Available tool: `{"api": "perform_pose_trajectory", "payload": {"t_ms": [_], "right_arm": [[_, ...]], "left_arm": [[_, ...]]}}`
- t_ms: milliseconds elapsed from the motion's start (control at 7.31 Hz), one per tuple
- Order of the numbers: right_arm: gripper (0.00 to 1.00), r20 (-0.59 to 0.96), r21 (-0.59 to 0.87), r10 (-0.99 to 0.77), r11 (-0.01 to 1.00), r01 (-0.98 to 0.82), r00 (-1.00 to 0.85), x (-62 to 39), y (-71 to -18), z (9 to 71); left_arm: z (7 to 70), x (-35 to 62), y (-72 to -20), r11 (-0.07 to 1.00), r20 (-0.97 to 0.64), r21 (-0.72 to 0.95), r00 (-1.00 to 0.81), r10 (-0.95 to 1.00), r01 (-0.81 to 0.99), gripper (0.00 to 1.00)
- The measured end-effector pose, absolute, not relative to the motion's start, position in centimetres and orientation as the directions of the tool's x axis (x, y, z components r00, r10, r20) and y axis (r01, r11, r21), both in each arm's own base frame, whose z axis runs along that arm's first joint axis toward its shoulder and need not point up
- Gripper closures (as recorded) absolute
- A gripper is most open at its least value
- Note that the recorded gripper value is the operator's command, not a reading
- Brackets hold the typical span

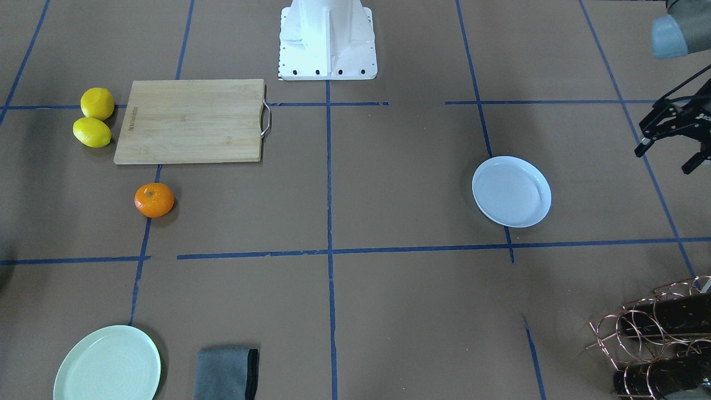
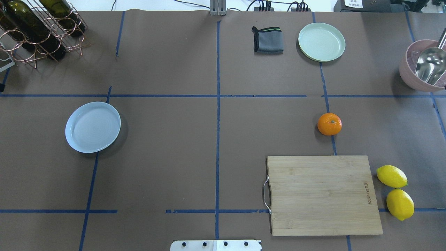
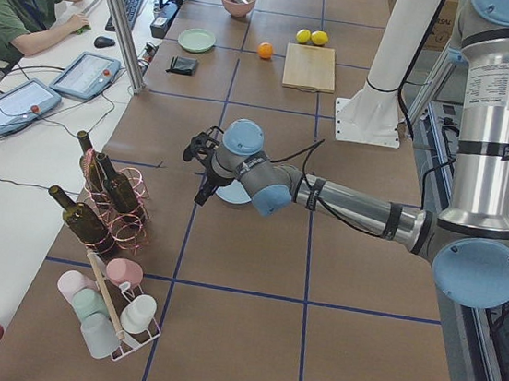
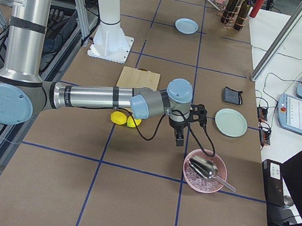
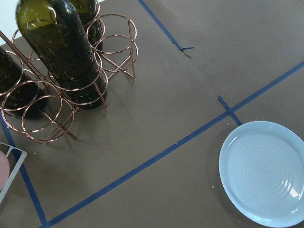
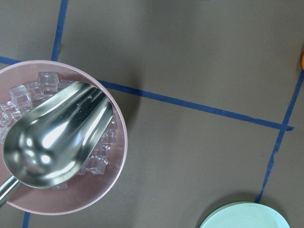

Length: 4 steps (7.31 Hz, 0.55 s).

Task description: Pick orange to plate

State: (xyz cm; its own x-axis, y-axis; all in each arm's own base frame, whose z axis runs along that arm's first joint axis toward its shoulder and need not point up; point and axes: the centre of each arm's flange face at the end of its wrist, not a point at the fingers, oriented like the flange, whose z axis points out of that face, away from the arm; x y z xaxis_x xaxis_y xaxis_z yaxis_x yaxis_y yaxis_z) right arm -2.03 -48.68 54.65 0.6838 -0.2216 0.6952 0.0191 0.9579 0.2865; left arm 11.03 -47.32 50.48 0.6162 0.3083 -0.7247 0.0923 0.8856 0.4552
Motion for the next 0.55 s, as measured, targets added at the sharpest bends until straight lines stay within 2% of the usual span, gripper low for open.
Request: {"api": "perform_pose_trajectory", "payload": {"t_ms": [274, 547], "right_arm": [[0.0, 0.695, 0.281, -0.217, 0.96, 0.019, 0.685, -2.0, -48.5, 55.0], [0.0, 0.696, 0.279, -0.215, 0.96, 0.018, 0.685, -1.9, -48.5, 55.0]], "left_arm": [[52.3, 17.5, -45.9, 0.916, -0.774, 0.353, 0.61, 0.172, 0.189, 0.4], [55.1, 21.7, -44.7, 0.919, -0.792, 0.314, 0.6, 0.115, 0.239, 0.4]]}}
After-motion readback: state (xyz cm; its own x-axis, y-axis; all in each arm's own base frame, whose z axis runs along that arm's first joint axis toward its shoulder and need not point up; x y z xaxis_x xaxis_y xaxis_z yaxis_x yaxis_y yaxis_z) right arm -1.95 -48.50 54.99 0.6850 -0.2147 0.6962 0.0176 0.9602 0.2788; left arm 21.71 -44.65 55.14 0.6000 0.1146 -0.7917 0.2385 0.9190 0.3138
